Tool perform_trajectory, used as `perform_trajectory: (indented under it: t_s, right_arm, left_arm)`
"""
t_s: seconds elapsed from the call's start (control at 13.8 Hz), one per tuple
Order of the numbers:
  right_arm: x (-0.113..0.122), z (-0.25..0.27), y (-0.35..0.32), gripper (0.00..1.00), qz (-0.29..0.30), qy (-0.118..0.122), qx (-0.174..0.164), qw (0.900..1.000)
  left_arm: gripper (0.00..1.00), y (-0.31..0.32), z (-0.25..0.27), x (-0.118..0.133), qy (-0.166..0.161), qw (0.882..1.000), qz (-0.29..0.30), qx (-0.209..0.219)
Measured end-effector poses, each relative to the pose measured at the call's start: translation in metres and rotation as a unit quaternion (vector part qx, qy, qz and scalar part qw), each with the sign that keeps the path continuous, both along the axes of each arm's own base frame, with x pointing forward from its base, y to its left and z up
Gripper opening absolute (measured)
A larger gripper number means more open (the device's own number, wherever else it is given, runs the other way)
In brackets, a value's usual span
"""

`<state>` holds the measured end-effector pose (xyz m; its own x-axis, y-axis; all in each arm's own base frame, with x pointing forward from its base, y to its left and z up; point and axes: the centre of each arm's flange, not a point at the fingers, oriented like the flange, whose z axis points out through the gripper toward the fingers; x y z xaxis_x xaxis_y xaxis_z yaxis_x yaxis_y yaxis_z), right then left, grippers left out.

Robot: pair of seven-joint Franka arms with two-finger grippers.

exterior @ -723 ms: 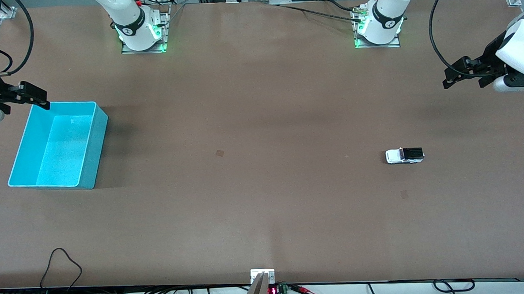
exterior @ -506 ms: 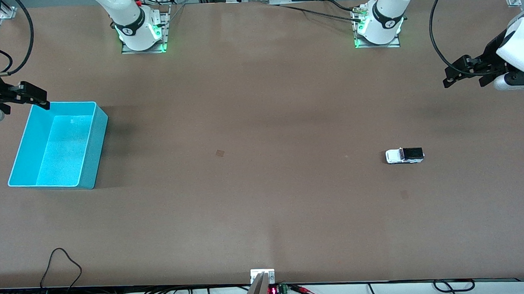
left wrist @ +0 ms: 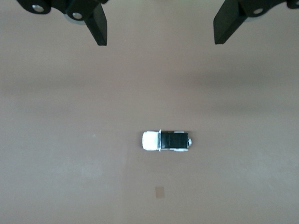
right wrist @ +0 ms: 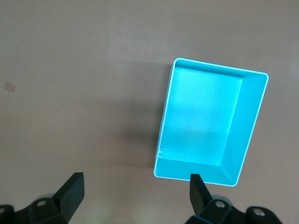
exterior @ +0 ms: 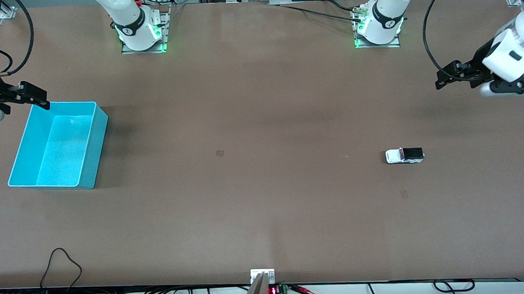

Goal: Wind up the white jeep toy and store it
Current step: 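Reach the left gripper down toward the white toy jeep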

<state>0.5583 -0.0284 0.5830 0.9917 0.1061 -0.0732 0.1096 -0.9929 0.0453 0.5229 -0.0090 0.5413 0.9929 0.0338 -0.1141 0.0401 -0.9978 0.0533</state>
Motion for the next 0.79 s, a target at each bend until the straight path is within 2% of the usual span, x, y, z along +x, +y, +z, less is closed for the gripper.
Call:
perform_trajectory:
  t_s: [0.36, 0.51, 0.79]
  right_arm:
    - [0.001, -0.002, 0.0, 1.0, 0.0, 0.002, 0.0, 1.0]
    - [0.002, -0.006, 0.0, 1.0, 0.0, 0.006, 0.0, 1.0]
    - [0.008, -0.02, 0.0, 1.0, 0.0, 0.018, 0.001, 1.0]
  left_arm:
    - [1.0, -0.002, -0.103, 0.036, 0.067, 0.998, -0.011, -0.003]
    - [1.0, 0.0, -0.139, 0.049, 0.076, 0.997, -0.021, -0.005]
    - [1.0, 0.012, -0.185, 0.067, 0.067, 0.992, -0.106, 0.008]
